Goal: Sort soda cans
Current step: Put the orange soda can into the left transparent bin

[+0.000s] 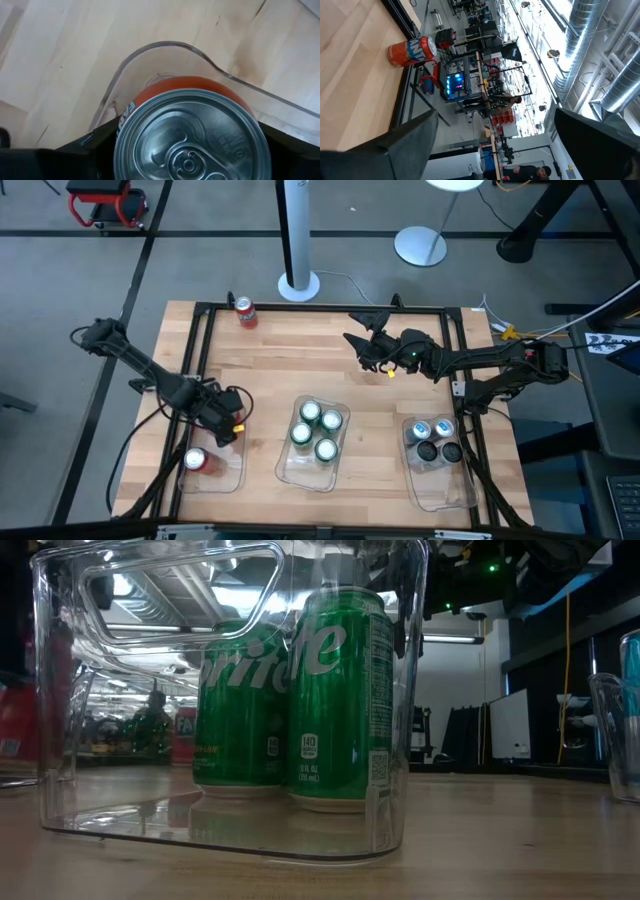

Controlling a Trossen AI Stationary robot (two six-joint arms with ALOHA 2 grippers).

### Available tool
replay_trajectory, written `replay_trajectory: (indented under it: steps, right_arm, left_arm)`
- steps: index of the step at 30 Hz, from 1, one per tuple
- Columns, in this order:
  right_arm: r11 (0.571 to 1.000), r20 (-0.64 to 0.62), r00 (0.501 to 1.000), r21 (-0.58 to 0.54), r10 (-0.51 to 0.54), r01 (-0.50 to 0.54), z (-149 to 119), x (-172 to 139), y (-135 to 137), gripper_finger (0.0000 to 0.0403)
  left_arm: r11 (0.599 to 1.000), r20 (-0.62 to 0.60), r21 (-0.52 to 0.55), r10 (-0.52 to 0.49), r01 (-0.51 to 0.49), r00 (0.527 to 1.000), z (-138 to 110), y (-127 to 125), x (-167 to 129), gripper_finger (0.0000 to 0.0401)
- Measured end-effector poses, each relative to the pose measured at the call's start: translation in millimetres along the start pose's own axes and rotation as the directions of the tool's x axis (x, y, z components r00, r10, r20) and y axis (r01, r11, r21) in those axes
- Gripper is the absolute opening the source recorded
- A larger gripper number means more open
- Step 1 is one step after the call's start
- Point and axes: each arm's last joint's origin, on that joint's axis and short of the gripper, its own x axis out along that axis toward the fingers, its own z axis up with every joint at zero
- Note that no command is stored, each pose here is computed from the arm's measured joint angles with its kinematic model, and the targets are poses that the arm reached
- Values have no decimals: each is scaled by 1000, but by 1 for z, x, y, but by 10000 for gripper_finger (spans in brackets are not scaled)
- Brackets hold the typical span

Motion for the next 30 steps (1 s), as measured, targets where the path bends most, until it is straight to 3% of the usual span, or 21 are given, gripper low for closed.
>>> replay_trajectory:
  steps: [16, 21, 30]
  right_arm:
    - [1000, 0, 1000, 0, 0, 0, 0, 0, 0, 399]
    - [1000, 0, 1000, 0, 1, -1, 0, 0, 0, 399]
    - [1000, 0, 1000, 0, 1, -1, 0, 0, 0, 399]
  left_arm:
    - [999, -28, 26, -31, 32, 999, -2, -1, 4, 347]
    - [998, -30, 29, -46, 47, 998, 4, -3, -10, 348]
    - [1000, 72, 17, 19, -20, 997, 23, -1, -48, 346]
